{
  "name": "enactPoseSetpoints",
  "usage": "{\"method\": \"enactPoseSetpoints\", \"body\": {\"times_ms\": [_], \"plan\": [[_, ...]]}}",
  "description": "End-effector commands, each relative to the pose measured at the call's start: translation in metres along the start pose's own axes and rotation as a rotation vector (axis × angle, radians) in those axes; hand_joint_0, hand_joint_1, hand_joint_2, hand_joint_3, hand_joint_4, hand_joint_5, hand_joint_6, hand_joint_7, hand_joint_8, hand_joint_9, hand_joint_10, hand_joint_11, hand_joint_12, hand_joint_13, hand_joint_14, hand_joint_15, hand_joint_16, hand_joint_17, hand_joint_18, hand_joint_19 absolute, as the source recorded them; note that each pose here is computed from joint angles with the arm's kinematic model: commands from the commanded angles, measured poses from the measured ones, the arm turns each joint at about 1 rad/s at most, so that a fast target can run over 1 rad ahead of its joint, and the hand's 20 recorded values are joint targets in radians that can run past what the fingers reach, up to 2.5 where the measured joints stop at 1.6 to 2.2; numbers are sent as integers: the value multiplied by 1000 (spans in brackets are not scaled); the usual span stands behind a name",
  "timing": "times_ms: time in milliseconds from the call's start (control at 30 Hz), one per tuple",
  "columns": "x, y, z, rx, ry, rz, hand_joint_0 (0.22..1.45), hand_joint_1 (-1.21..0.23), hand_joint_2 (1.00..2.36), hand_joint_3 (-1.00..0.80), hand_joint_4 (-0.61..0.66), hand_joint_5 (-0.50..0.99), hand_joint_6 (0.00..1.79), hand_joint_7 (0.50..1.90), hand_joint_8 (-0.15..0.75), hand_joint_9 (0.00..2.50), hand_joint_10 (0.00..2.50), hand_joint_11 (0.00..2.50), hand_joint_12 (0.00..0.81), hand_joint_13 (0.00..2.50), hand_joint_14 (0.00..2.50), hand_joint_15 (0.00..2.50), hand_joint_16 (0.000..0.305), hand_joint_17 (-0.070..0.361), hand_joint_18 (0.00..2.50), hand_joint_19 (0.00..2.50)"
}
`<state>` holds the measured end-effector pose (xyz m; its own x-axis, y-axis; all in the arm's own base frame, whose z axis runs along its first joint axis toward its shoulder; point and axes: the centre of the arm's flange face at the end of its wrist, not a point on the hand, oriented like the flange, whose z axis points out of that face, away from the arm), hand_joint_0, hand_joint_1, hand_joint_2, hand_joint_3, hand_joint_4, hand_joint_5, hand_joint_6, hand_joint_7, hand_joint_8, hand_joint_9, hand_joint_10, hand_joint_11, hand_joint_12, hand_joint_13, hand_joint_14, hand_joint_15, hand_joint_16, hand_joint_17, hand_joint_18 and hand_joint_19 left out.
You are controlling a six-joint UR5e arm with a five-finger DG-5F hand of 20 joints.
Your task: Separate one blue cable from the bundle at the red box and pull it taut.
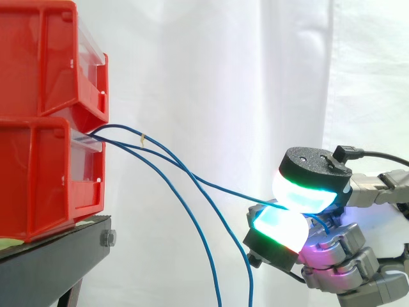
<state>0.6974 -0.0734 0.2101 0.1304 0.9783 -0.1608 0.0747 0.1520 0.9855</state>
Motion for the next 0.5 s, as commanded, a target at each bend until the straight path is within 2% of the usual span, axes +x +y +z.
{"method": "enactPoseSetpoints", "body": {"times_ms": [0,467], "plan": [[0,0,0,0,0,0,633,-704,1037,-41,38,-190,876,1316,309,623,2500,1988,384,742,2500,1897,36,82,1519,2075],[0,0,0,0,0,0,633,-703,1036,-43,42,-190,876,1312,309,625,2500,1971,384,743,2500,1899,36,82,1520,2070]]}}
